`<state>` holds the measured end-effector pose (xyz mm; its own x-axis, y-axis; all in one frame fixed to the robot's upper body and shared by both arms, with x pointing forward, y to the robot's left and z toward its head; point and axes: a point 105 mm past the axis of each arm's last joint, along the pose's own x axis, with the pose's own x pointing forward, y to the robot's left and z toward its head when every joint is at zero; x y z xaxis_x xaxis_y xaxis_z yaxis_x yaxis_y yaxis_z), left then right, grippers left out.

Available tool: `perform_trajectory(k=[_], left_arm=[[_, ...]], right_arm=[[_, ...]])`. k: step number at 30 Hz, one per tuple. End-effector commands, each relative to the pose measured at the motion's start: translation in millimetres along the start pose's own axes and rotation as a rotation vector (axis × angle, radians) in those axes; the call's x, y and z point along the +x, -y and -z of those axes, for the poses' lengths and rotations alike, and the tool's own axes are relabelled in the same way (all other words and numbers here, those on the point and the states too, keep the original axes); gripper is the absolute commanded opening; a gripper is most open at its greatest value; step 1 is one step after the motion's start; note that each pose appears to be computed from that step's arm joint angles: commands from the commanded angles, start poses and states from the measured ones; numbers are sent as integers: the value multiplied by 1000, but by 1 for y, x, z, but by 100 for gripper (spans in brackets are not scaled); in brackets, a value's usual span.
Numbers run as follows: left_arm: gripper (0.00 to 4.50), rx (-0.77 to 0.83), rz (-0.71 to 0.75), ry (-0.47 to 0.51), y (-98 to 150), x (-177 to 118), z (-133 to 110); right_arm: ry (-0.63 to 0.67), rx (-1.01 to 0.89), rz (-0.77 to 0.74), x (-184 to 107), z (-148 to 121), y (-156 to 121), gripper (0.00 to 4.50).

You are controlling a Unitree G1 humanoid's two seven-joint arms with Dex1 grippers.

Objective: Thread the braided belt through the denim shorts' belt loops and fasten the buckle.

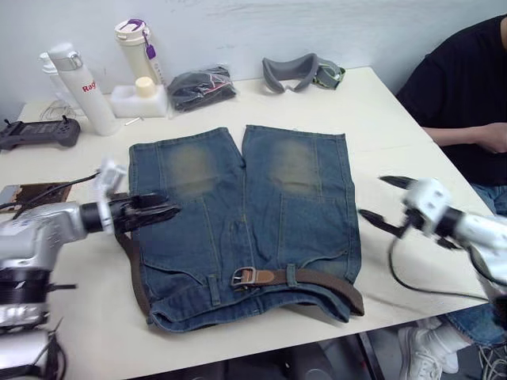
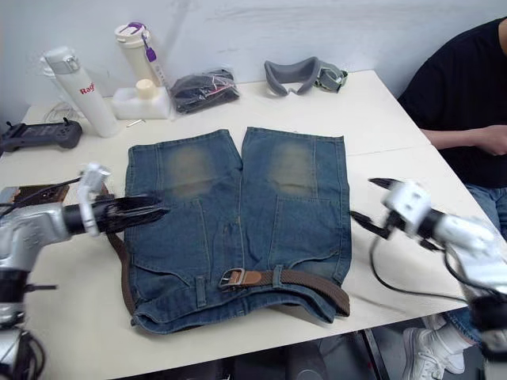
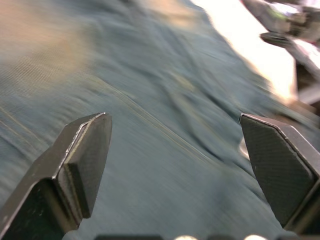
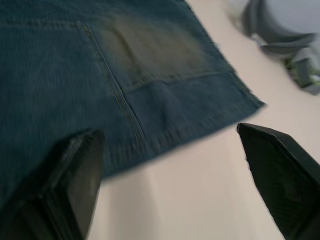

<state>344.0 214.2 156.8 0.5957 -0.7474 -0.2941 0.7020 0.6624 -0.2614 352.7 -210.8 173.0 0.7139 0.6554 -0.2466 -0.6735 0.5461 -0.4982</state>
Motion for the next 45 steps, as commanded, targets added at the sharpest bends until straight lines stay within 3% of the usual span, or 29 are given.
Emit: perform_trajectory(k=[1,8,12,15,20,22,23,24,27,30,36,43,45], left_arm=[[444,53,-126,-68,-13,14,8],[444,141,-240,-240,-24,26,30],[444,159,-203,-318,-20,22,47],[359,179,-166,-340,-12,24,55],[154,185,-137,-324,-2,25,55],[50,171,-121,-308,2,22,54],[23,158,-106,-294,5,20,53],[3,145,-93,-280,8,20,51],[3,84,-61,-157,16,22,28],[3,63,-99,-48,9,31,6],[3,101,-202,64,-11,65,-26],[3,161,-277,135,-30,96,-63],[0,168,-269,111,-31,101,-60]], right_arm=[[-120,112,-8,17,2,2,450],[-327,372,-173,38,25,-25,450],[-450,446,-229,37,52,-41,450],[-492,484,-245,38,67,-55,366],[-434,547,-279,43,58,-71,147],[-398,517,-277,42,52,-72,33],[-370,490,-283,41,46,-71,7],[-342,464,-288,40,40,-69,0],[-240,375,-223,41,14,-43,0],[-177,273,-69,49,-3,-2,0],[-146,147,158,77,-18,53,0],[-226,139,261,100,-3,66,0],[-238,145,261,102,4,63,90]])
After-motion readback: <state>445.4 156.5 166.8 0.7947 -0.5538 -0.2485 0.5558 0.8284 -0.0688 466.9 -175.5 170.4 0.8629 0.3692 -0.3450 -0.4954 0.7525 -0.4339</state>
